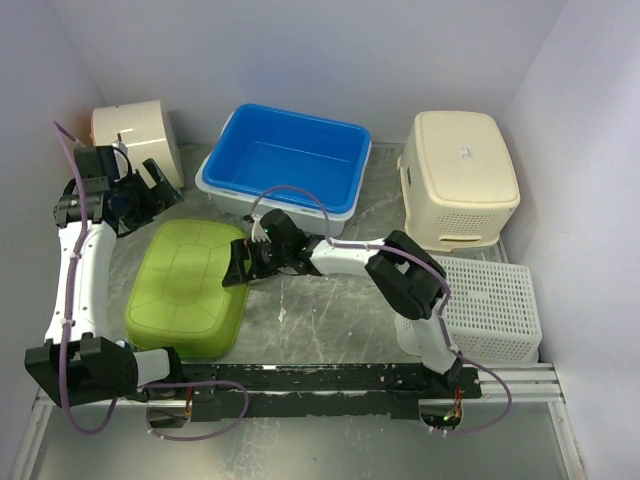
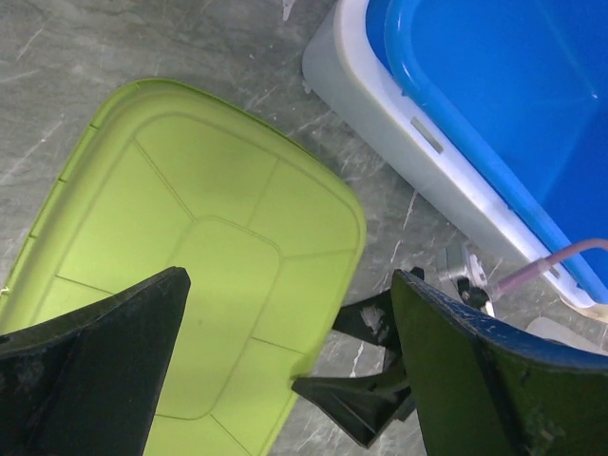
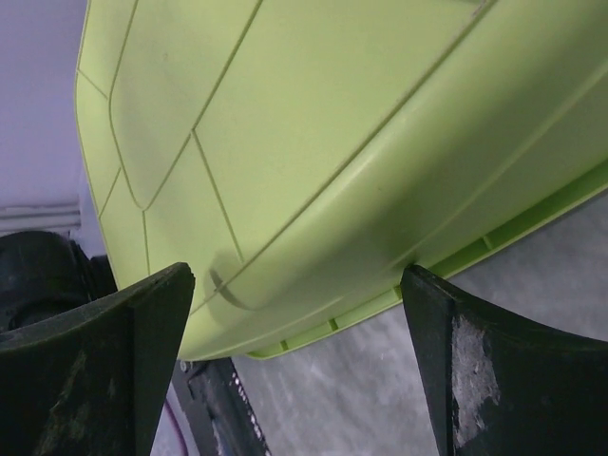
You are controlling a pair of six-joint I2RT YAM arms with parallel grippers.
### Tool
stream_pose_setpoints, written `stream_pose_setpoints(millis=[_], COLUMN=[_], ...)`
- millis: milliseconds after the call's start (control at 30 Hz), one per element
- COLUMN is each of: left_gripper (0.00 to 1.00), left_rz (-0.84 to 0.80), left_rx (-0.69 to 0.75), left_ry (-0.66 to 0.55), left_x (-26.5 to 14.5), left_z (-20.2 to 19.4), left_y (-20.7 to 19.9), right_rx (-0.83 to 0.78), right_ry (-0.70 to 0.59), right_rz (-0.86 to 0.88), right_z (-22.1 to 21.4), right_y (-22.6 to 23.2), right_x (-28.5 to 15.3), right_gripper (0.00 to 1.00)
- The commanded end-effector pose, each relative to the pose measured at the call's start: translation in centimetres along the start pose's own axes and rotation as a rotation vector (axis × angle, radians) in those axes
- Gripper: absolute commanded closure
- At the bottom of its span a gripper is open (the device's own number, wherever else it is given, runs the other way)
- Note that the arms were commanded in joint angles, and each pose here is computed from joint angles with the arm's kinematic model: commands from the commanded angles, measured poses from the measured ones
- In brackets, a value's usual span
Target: Turn the large container upside down
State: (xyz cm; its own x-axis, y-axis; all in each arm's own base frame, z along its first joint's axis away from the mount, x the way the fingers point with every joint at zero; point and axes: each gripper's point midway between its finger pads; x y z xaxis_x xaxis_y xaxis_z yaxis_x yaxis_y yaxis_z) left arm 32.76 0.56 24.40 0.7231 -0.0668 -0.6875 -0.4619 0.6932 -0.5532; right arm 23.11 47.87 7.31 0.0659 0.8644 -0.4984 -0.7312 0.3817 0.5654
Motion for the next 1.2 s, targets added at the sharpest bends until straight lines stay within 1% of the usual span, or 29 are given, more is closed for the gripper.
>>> stream_pose_setpoints(millis=[0,167,333,500,600,700,800,900,1067,1167], left_gripper=[0.01,0.01,0.01,0.01,0.01,0.01,0.01,0.01,0.01,0.01], left_rz=[-0.022,-0.016,-0.023,-0.001,-0.019,-0.017,-0.026,-0.027,-0.083,-0.109], left_rx=[0.01,0.001,-0.003,0.005,0.004,-0.002,0.003,0.009,0.004,0.002], left_ry=[0.012,0.028,0.034,0.029,0.031,0.024,0.011,0.012,-0.008,-0.007], left_x=[-0.7,-0.4,-0.1,-0.1,-0.1,-0.3,-0.5,-0.7,-1.4,-1.7], left_z=[-0.7,-1.3,-1.6,-1.2,-1.1,-1.0,-0.8,-0.5,0.3,0.6], left_y=[0.0,0.4,0.5,0.7,0.3,0.2,0.1,-0.2,-1.8,-2.6], right_rx=[-0.071,-0.104,-0.138,-0.128,-0.093,-0.073,-0.051,-0.055,-0.1,-0.107], right_ry=[-0.003,0.04,0.047,0.008,-0.044,-0.087,-0.101,-0.127,-0.203,-0.203], right_rz=[0.053,0.111,0.125,0.173,0.26,0.311,0.375,0.422,0.398,0.403], right_z=[1.1,1.2,2.3,4.0,4.9,5.8,6.4,6.9,8.1,8.7], right_y=[0.3,0.5,0.6,1.8,3.6,4.8,6.1,7.6,7.9,8.2], right_x=[1.8,3.7,6.0,7.3,7.9,8.8,10.0,9.8,8.1,7.9], right_gripper=[0.08,0.07,0.07,0.07,0.07,0.07,0.07,0.07,0.06,0.05])
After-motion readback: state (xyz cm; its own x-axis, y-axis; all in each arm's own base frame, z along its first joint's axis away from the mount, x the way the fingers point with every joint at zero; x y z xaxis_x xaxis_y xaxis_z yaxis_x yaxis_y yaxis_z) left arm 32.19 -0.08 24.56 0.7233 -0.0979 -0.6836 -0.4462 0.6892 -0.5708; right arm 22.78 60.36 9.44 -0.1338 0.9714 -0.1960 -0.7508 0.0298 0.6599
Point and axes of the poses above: each gripper's point midway between its finger pads, its own x axis out along the fingers, its own y axis along the line the jaws close on, z = x × y, and after that the axes turned 15 degrees about -x, right-handed
